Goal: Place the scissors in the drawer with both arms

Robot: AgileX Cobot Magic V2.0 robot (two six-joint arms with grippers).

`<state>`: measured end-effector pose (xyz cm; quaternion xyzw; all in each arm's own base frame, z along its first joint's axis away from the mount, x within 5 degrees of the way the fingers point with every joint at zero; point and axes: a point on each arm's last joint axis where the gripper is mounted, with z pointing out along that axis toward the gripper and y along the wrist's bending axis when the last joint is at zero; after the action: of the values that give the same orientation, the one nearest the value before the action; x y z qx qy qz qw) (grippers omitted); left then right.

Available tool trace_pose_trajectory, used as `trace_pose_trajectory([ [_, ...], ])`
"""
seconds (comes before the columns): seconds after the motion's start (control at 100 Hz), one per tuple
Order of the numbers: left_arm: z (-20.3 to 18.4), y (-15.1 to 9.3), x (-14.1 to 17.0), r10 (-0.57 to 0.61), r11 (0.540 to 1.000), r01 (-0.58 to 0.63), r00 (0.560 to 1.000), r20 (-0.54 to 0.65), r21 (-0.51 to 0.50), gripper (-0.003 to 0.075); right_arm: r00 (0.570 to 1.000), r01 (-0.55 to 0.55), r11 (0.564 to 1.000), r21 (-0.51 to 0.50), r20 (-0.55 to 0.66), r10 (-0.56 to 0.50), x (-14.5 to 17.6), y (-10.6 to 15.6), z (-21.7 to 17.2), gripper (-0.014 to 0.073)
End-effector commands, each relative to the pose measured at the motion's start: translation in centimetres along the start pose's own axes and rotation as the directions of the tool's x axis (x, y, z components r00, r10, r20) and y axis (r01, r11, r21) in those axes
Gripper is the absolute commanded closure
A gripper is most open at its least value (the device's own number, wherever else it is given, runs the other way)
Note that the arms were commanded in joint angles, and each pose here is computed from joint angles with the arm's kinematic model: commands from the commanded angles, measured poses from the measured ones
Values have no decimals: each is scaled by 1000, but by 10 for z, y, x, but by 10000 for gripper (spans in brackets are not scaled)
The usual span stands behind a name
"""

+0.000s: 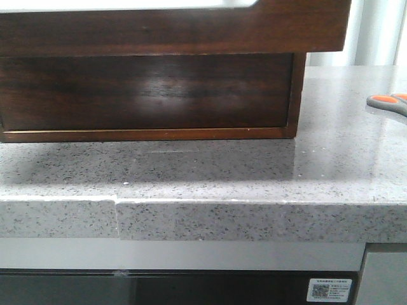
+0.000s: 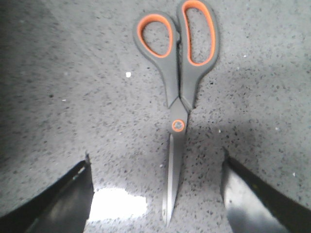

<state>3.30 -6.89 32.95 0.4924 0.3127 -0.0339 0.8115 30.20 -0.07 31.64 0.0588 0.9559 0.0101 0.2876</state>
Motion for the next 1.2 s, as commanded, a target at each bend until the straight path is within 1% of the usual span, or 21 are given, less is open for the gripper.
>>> trace_pose_trajectory([
  [0.0, 2, 8, -7, -48, 999, 49, 998, 39, -24, 456, 1000, 2, 1000, 12, 21, -3, -17, -1, -5, 106],
  [0.13, 2, 8, -7, -48, 999, 49, 998, 39, -24, 456, 999, 9, 1000, 27, -50, -7, -25, -1, 17, 106],
  [0.3, 2, 8, -7, -50, 998, 51, 998, 39, -24, 456, 989, 22, 999, 50, -145, -15, -25, -2, 41, 106],
  [0.43, 2, 8, -7, -50, 998, 51, 998, 39, -24, 456, 983, 24, 998, 55, -185, -14, -26, -1, 51, 106],
  [0.77, 2, 8, -7, -50, 998, 51, 998, 39, -24, 456, 973, 6, 997, 72, -232, 11, -27, -9, 64, 106],
  [0.99, 2, 8, -7, -50, 998, 51, 998, 39, -24, 456, 976, 6, 998, 70, -219, 10, -28, -9, 65, 112],
  [1.189, 2, 8, -7, -50, 998, 51, 998, 39, -24, 456, 973, 6, 997, 72, -232, 11, -27, -9, 64, 112],
])
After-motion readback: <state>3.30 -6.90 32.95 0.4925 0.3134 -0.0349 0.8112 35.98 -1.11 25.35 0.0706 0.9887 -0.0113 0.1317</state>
